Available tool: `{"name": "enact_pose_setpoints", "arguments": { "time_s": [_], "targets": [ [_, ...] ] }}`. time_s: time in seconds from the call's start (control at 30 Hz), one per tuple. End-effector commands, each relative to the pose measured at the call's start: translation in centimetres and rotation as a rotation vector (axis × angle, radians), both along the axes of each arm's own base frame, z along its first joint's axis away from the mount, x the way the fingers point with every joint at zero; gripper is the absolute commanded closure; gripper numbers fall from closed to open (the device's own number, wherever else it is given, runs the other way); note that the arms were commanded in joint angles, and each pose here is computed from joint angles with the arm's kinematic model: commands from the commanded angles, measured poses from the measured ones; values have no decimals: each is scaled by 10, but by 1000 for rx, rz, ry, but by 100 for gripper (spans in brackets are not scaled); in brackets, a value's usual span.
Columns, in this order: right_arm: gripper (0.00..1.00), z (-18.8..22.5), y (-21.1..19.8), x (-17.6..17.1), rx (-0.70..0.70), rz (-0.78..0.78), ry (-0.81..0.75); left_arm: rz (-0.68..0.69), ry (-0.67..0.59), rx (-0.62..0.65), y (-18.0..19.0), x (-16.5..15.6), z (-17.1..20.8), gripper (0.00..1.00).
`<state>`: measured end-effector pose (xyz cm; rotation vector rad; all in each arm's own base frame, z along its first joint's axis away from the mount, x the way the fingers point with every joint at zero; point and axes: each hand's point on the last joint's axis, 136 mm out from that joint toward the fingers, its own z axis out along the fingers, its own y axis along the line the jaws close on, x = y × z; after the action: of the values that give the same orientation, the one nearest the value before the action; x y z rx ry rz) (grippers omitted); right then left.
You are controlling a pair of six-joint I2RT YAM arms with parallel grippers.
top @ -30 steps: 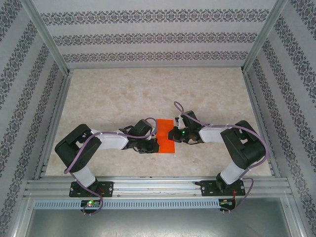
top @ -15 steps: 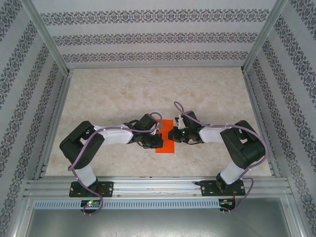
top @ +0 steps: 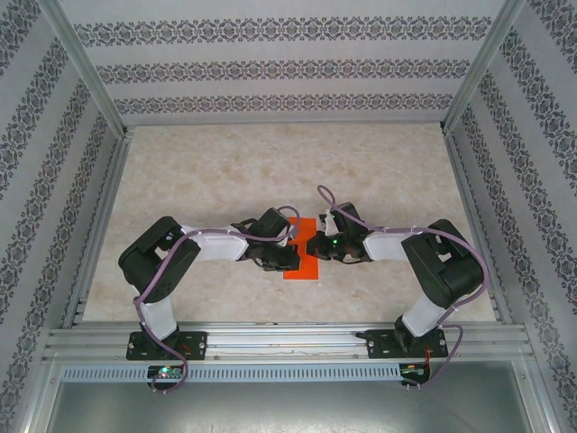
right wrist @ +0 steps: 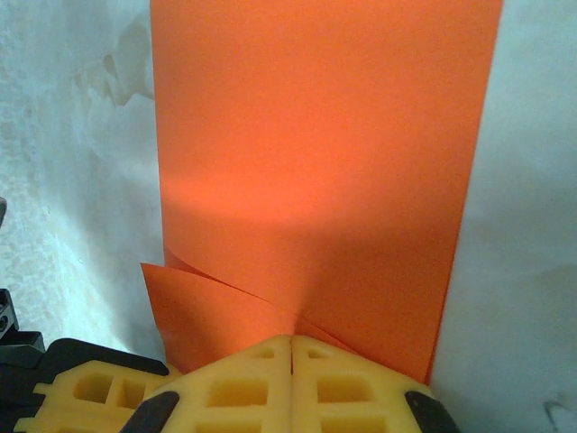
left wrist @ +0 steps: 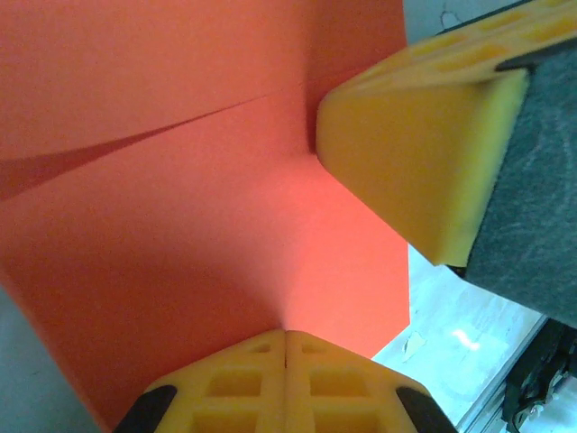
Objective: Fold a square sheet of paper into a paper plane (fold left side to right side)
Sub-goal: Fold the triangle a second time at the center of the table.
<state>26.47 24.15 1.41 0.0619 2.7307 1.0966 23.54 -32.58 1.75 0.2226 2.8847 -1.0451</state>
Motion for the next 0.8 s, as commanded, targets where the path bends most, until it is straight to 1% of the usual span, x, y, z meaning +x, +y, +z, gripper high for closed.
{"name": "enact_pose_setpoints", "arguments": {
  "time_s": [0.0, 0.5, 0.67, 0.77],
  "targets": [
    [100, -40, -24, -25, -134, -20, 116, 10, 59, 53, 18, -20, -22, 100],
    [100, -46, -36, -21, -150, -26, 134, 59, 118, 87, 57, -61, -34, 100],
    [100, -43, -35, -17, -142, -22, 129, 75, 123, 110, 69, -70, -35, 100],
    [100, -36, -30, -14, -120, -16, 117, 86, 110, 112, 72, -70, -32, 100]
  ]
}}
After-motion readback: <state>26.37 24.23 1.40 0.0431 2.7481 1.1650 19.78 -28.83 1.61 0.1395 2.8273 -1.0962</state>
